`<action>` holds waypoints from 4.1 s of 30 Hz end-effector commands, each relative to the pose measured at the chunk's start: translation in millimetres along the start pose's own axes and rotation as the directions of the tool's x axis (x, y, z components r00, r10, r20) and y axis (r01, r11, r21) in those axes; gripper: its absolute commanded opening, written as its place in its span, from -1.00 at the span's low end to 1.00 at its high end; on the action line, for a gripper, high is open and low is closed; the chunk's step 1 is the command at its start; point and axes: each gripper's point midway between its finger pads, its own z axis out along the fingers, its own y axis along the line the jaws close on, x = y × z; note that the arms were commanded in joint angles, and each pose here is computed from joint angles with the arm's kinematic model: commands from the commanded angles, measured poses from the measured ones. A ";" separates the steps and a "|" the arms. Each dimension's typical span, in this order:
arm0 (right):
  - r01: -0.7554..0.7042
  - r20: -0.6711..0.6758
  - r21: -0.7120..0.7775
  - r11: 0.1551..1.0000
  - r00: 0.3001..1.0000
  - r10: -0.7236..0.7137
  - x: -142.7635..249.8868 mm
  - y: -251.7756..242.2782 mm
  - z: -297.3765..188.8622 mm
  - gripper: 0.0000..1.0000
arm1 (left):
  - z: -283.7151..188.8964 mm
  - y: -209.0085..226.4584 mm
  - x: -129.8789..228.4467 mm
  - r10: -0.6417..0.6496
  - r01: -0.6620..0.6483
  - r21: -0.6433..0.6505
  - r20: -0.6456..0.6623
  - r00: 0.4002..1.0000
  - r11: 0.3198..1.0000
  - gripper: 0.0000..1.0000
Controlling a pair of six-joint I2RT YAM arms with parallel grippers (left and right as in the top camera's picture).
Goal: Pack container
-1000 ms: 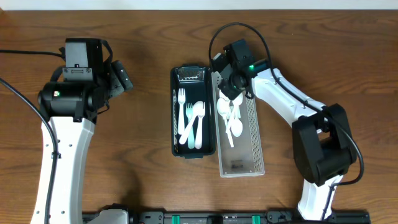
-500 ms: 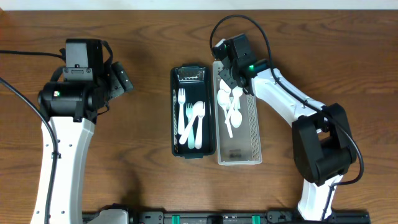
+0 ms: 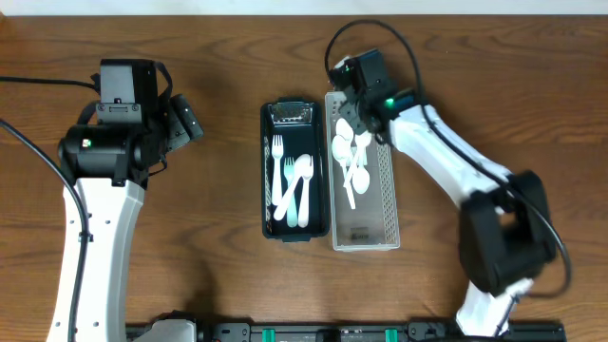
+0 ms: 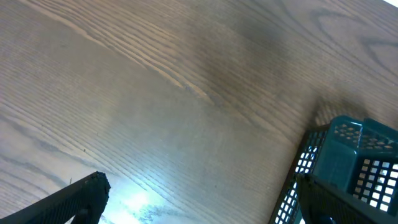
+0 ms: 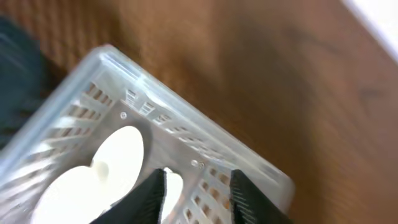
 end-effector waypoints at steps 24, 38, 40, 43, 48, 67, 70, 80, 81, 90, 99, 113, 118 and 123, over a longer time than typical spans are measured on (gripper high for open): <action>-0.666 0.164 0.274 0.694 0.743 0.649 71.9 -192.7 -145.7 0.98 | 15.5 -45.7 -26.4 0.397 -0.411 0.071 0.157 0.904 0.909 0.96; -0.740 0.329 0.233 0.631 0.670 0.665 132.7 -152.4 -223.3 0.99 | -8.2 -12.0 38.4 0.354 -0.381 0.096 0.213 0.910 0.920 0.96; -0.744 0.355 0.224 0.629 0.664 0.659 148.6 -140.5 -226.8 0.99 | -13.3 -3.6 50.2 0.334 -0.368 0.104 0.251 0.908 0.924 0.96; -0.748 0.381 0.217 0.627 0.656 0.651 179.0 -118.9 -228.0 0.99 | -20.8 11.9 69.9 0.307 -0.357 0.106 0.322 0.895 0.928 0.96; -0.752 0.424 0.186 0.632 0.642 0.639 215.7 -88.9 -228.9 0.98 | -31.4 39.5 95.7 0.263 -0.325 0.082 0.421 0.868 0.942 0.96; -0.741 0.344 0.201 0.640 0.666 0.663 248.6 -65.0 -219.1 0.98 | -42.2 47.1 103.4 0.234 -0.315 0.095 0.477 0.847 0.944 0.96; -0.736 0.307 0.210 0.643 0.674 0.672 256.2 -59.8 -216.4 0.99 | -42.2 47.1 103.4 0.234 -0.315 0.095 0.477 0.847 0.944 0.96; -0.737 0.412 0.148 0.659 0.652 0.637 259.3 -46.4 -243.8 0.99 | -42.2 47.1 103.4 0.234 -0.315 0.095 0.477 0.847 0.944 0.96; -0.739 0.444 0.140 0.659 0.642 0.625 258.0 -46.9 -248.6 0.99 | -42.2 47.1 103.4 0.234 -0.315 0.095 0.477 0.847 0.944 0.96; -0.734 0.670 0.056 0.677 0.530 0.519 230.9 -60.4 -229.0 0.99 | -42.2 47.1 103.4 0.234 -0.315 0.095 0.477 0.847 0.944 0.96; -0.708 0.791 -0.007 0.707 0.428 0.437 218.1 -63.5 -188.6 0.99 | -42.2 47.1 103.4 0.234 -0.315 0.095 0.477 0.847 0.944 0.96; -0.681 0.759 -0.013 0.732 0.470 0.451 219.6 -54.2 -179.4 0.99 | -42.2 47.1 103.4 0.234 -0.315 0.095 0.477 0.847 0.944 0.96; -0.681 0.759 -0.013 0.732 0.470 0.451 219.5 -54.2 -179.4 0.98 | -42.2 47.1 103.4 0.234 -0.315 0.095 0.477 0.847 0.944 0.96; -0.681 0.759 -0.013 0.732 0.470 0.451 219.6 -54.2 -179.4 0.99 | -42.2 47.1 103.4 0.234 -0.315 0.095 0.477 0.847 0.944 0.96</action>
